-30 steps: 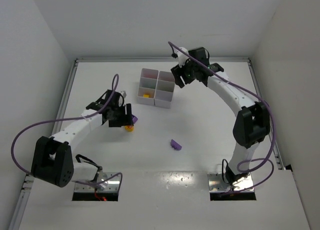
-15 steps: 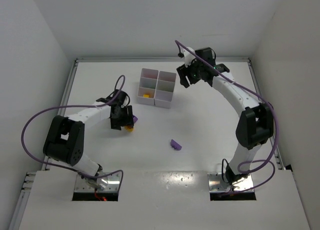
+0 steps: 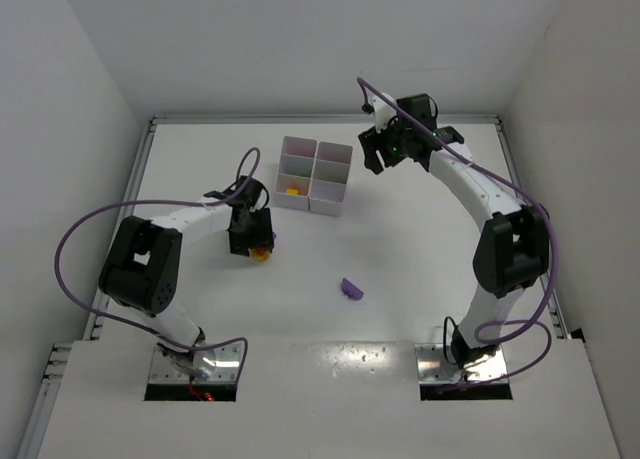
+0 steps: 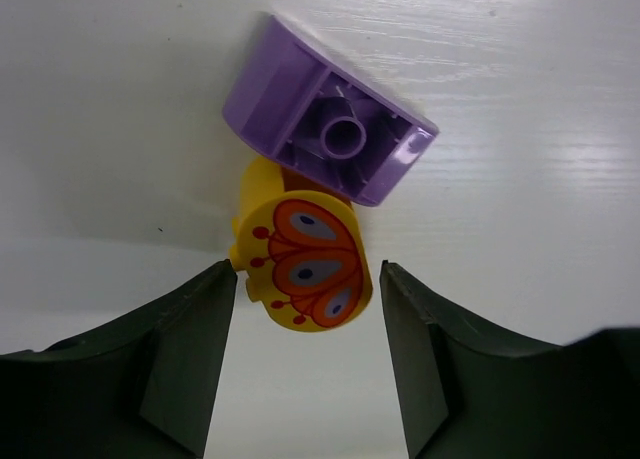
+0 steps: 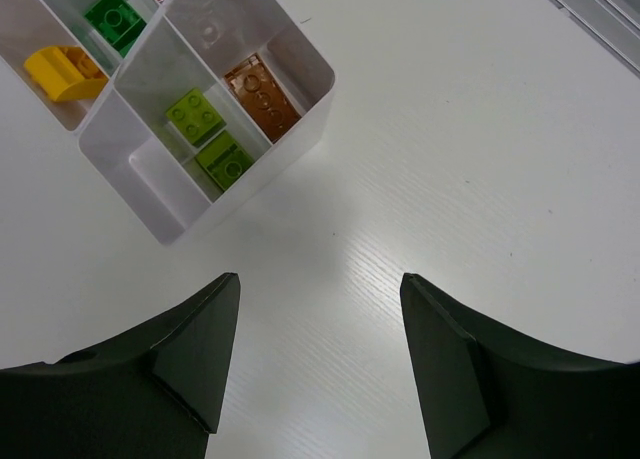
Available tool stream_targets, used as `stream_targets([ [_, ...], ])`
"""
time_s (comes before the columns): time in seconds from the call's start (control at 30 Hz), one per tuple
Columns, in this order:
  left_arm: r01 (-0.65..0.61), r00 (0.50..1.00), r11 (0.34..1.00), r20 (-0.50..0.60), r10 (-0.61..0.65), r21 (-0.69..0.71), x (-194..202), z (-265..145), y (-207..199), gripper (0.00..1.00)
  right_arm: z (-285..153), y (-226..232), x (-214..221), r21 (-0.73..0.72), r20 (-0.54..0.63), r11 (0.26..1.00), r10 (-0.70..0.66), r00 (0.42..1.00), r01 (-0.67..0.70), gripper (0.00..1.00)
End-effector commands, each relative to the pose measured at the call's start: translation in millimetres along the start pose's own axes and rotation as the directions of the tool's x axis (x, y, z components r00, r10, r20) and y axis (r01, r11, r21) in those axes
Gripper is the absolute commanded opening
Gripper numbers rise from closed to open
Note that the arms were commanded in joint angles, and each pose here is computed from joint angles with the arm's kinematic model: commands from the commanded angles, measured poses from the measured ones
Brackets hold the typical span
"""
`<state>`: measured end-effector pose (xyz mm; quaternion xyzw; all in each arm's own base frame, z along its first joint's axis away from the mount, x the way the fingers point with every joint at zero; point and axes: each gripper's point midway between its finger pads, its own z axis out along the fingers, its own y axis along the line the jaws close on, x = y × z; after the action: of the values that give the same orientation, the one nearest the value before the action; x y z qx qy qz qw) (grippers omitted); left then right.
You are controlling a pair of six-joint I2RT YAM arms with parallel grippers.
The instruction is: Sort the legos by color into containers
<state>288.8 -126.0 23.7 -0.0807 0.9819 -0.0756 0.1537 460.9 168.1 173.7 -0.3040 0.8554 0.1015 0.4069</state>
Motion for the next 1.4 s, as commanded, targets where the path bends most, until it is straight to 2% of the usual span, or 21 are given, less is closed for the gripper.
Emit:
stream_targets([
  [0.0,0.018,0.999,1.000,0.045,-0.017,-0.014,-16,1,-3,0.64,-13,-2,-17,-0.001,0.057,1.000,0.013,0.998,-0.013,0.66],
  [0.13,0.027,0.999,0.999,0.046,-0.025,-0.041,-19,6,3,0.63,-13,-2,-17,-0.001,0.057,1.000,0.013,0.998,-0.013,0.66],
  [0.27,0.017,0.997,1.000,0.079,-0.015,-0.023,-33,4,-4,0.54,-13,-2,-17,-0.001,0.057,1.000,0.013,0.998,-0.013,0.66],
  [0.43,-0.093,0.987,0.996,0.132,0.091,0.008,-46,-10,-14,0.34,-13,0,-17,-0.010,0.060,1.000,0.013,0.998,-0.013,0.66],
  [0.47,-0.160,0.977,0.987,0.143,0.156,0.021,-46,-15,-17,0.30,-13,0,-17,-0.010,0.060,1.000,0.013,0.998,-0.013,0.66],
  [0.5,-0.195,0.969,0.980,0.161,0.190,0.022,-49,-20,-17,0.21,-13,-1,-17,-0.010,0.060,1.000,0.004,0.998,-0.004,0.66],
  [0.57,-0.284,0.938,0.958,0.221,0.268,0.040,-55,-40,-25,0.13,-12,4,-18,-0.017,0.060,1.000,-0.001,0.998,0.002,0.66],
  [0.63,-0.418,0.877,0.907,0.281,0.389,0.051,-59,-54,-33,0.09,-12,3,-21,-0.014,0.069,1.000,-0.004,0.998,0.005,0.66],
  [0.67,-0.511,0.818,0.858,0.332,0.470,0.046,-64,-67,-39,0.07,-12,3,-21,-0.014,0.069,1.000,-0.004,0.998,0.005,0.66],
  [0.77,-0.621,0.729,0.783,0.399,0.557,0.042,-73,-78,-49,0.05,-15,1,-25,0.000,0.083,1.000,-0.008,0.996,0.008,0.66],
  [0.8,-0.674,0.668,0.738,0.439,0.601,0.016,-82,-86,-53,0.05,-15,1,-25,0.000,0.083,1.000,-0.008,0.996,0.008,0.66],
  [0.87,-0.740,0.596,0.673,0.485,0.640,0.020,-87,-90,-64,0.05,-15,1,-25,0.000,0.083,1.000,-0.008,0.996,0.008,0.66],
  [0.9,-0.778,0.524,0.628,0.522,0.673,-0.029,-102,-96,-70,0.05,-15,1,-25,0.000,0.083,1.000,-0.008,0.996,0.008,0.66],
  [0.97,-0.804,0.454,0.589,0.559,0.694,-0.078,-115,-97,-75,0.05,-15,-1,-25,0.009,0.081,1.000,-0.008,0.997,0.007,0.66],
  [1.0,-0.839,0.365,0.529,0.586,0.723,-0.129,-125,-102,-88,0.05,-19,-1,-28,0.011,0.089,1.000,-0.010,0.996,0.009,0.66],
  [1.03,-0.841,0.347,0.516,0.571,0.744,-0.162,-131,-94,-85,0.04,-19,-1,-28,0.012,0.089,1.000,-0.019,0.996,0.018,0.66],
  [1.07,-0.859,0.276,0.468,0.582,0.765,-0.208,-141,-100,-94,0.04,-19,-1,-28,0.012,0.089,1.000,-0.019,0.996,0.018,0.66],
  [1.17,-0.870,0.214,0.420,0.570,0.794,-0.258,-155,-92,-103,0.04,-19,-3,-27,0.021,0.087,1.000,-0.019,0.996,0.018,0.66],
  [1.2,-0.878,0.160,0.380,0.571,0.805,-0.290,-160,-94,-110,0.04,-22,-3,-30,0.024,0.095,1.000,-0.022,0.995,0.019,0.66],
  [1.3,-0.881,0.080,0.320,0.556,0.827,-0.348,-169,-89,-117,0.04,-24,-2,-29,0.024,0.095,1.000,-0.022,0.995,0.019,0.66],
  [1.37,-0.885,0.061,0.296,0.540,0.839,-0.360,-169,-83,-119,0.04,-24,-2,-29,0.025,0.095,0.999,-0.031,0.995,0.029,0.66],
])
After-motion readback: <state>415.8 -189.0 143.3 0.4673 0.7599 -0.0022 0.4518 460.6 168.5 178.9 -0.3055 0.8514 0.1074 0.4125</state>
